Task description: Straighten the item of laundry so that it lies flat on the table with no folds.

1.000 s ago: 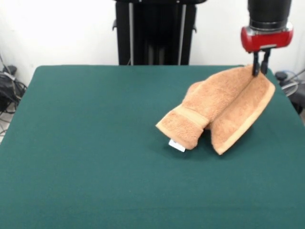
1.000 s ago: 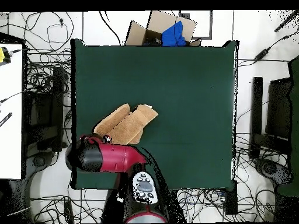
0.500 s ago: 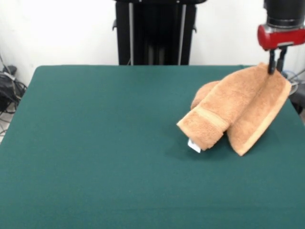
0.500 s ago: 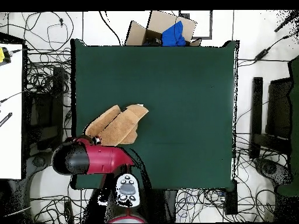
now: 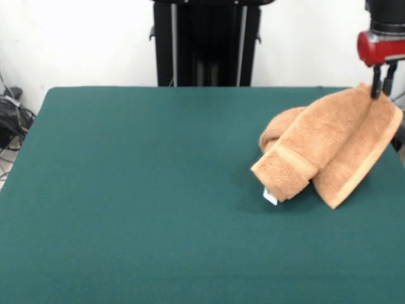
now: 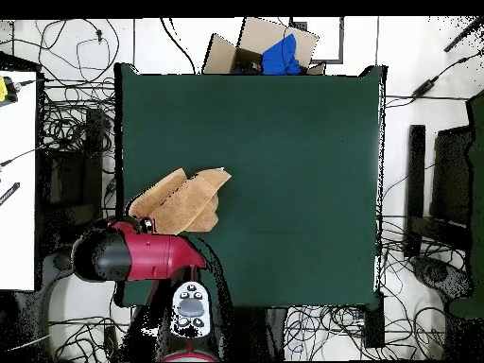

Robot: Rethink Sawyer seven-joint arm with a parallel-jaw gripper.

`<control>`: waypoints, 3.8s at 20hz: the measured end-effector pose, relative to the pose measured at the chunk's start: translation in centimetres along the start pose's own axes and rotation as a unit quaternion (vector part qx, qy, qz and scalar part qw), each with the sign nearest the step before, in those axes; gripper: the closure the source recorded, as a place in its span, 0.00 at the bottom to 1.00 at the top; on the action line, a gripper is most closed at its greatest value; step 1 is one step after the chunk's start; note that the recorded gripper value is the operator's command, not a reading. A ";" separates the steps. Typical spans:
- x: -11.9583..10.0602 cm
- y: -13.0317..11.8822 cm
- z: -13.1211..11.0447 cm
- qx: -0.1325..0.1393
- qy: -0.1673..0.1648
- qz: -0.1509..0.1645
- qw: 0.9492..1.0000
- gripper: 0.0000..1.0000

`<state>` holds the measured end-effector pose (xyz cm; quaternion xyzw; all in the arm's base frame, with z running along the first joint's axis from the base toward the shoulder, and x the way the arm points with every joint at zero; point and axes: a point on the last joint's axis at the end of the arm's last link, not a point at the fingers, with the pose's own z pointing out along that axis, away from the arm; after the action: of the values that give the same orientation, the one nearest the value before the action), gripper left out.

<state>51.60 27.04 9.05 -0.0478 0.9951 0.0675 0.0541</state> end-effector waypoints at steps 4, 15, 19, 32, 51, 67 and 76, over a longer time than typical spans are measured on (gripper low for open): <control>-0.4 -2.0 0.4 0.002 0.003 0.019 1.000 1.00; -0.6 -10.2 3.6 0.024 -0.011 0.063 0.998 1.00; 0.1 -11.3 4.6 0.028 -0.010 0.060 0.998 1.00; 1.8 -11.3 6.3 0.028 0.009 0.047 0.998 1.00; 2.3 -10.5 9.5 0.029 0.004 0.038 0.999 1.00; 1.8 -9.5 11.6 0.036 -0.002 0.022 0.999 1.00; 1.7 -9.5 11.3 0.038 -0.005 0.020 0.999 1.00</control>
<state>52.07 19.13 -3.53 -0.0256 0.9975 0.0306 0.0591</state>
